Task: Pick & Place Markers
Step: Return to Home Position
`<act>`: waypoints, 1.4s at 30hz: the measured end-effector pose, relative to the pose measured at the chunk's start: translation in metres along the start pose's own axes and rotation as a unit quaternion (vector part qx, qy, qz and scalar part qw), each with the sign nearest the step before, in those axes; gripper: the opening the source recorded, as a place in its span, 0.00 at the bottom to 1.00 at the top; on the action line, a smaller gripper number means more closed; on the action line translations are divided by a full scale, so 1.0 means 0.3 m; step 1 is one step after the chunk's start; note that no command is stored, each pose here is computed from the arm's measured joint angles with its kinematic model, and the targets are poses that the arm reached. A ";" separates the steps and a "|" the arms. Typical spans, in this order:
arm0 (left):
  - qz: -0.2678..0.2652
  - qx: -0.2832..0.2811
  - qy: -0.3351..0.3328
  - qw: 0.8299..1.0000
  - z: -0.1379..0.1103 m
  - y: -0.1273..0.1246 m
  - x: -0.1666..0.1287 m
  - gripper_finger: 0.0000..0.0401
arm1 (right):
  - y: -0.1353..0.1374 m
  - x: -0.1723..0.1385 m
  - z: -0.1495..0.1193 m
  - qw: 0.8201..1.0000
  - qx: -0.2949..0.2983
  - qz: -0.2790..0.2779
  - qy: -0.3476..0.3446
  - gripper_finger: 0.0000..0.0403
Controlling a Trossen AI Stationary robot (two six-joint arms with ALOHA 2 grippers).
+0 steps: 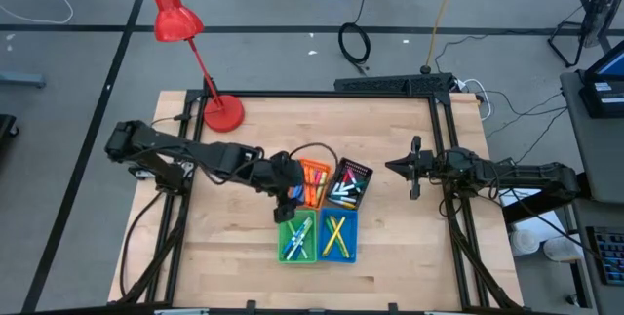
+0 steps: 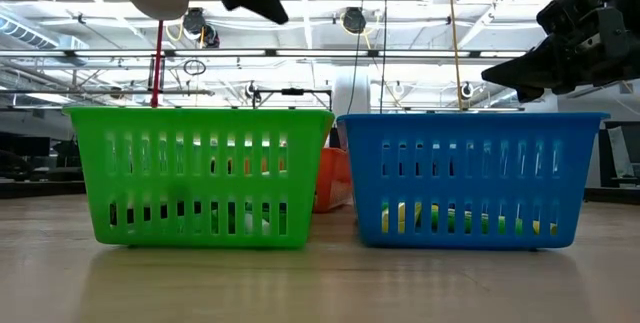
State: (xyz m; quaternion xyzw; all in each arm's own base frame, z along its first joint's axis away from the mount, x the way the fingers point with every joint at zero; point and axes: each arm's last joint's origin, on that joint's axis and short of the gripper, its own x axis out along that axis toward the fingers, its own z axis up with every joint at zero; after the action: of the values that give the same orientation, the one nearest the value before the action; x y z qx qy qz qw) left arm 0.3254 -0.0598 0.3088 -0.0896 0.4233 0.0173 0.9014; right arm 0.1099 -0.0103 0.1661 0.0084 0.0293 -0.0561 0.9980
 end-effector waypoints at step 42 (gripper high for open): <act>-0.076 0.086 -0.430 0.895 -0.627 0.261 -0.191 0.70 | 0.000 0.000 0.000 1.000 0.000 0.000 0.000 0.02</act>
State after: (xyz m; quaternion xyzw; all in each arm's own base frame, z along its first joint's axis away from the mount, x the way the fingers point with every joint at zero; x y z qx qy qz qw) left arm 0.1374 -0.0135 0.2236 -0.0276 -0.0142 -0.0507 0.9982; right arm 0.1098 -0.0103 0.1660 0.0083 0.0296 -0.0559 0.9980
